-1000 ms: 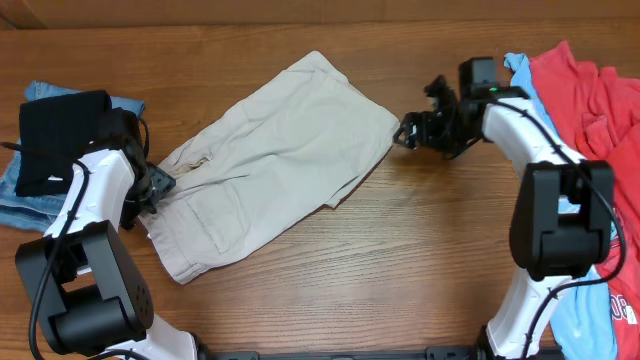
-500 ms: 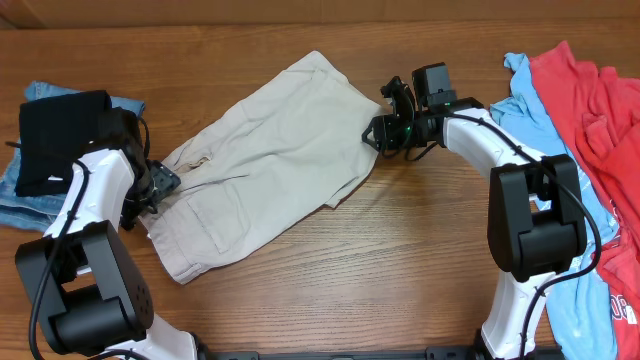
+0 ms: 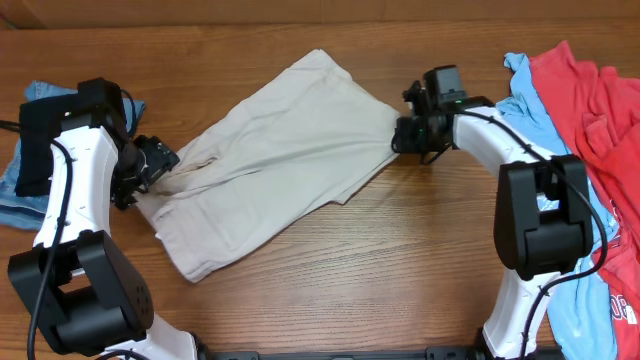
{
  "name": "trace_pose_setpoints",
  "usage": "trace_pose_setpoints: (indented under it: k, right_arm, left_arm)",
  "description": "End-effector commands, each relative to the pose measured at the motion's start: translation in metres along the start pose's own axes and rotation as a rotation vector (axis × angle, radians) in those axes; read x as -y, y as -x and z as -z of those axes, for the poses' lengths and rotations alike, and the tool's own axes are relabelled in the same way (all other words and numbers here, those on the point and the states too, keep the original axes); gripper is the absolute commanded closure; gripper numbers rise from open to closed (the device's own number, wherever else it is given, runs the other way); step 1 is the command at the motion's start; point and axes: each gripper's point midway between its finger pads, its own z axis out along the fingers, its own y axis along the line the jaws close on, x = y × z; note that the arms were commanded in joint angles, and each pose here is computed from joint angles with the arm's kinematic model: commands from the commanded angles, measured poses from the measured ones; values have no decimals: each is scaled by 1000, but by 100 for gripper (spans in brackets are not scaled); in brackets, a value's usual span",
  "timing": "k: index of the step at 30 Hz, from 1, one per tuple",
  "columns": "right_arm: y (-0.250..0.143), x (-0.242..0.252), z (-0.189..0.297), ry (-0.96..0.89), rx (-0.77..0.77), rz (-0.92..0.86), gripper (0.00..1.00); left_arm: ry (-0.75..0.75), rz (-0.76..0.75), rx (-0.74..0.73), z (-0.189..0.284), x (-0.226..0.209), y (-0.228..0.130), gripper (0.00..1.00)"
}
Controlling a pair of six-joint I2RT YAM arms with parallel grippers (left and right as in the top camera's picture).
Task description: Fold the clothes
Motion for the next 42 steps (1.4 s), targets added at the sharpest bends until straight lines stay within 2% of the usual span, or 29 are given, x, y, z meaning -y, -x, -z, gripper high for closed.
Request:
trace_pose_setpoints:
  k: [1,5,12,13,14,15,17,19,23,26,30,34,39,42]
  right_arm:
    - [3,28,7,-78,15,-51,96]
    - [8,21,7,-45,30,-33,96]
    - [43,-16,17,66,133,34,96]
    - [48,-17,20,63,146,38,94]
    - [53,-17,23,56,159,38,83]
    - [58,-15,26,38,170,28,67]
    - [67,-6,35,-22,198,-9,49]
    - [77,-2,45,-54,232,-15,46]
    - [98,-9,62,-44,294,64,45]
    - [101,-11,60,-47,305,124,38]
    - [95,-4,40,-52,267,124,35]
    - [83,-1,3,-5,207,116,19]
    - [64,-13,-28,107,132,113,17]
    - [54,-15,-39,114,93,111,18]
  left_arm:
    - [-97,-65,-70,-1,22,-22,13]
    - [-86,-128,-106,-12,33,-45,13]
    - [-94,-199,-140,-15,50,-68,13]
    - [-100,-205,-147,-15,52,-71,13]
    - [-108,-210,-153,-15,54,-73,13]
    - [-108,-217,-155,-15,56,-75,13]
    - [-103,-230,-156,-16,57,-79,12]
    - [-100,-234,-160,-19,57,-81,12]
    - [-92,-228,-174,-32,52,-88,12]
    - [-82,-214,-197,-41,46,-97,13]
    - [-84,-209,-219,-47,44,-103,12]
    - [-82,-209,-221,-48,43,-104,12]
    - [-81,-210,-220,-48,43,-104,11]
    - [-78,-210,-218,-48,42,-104,11]
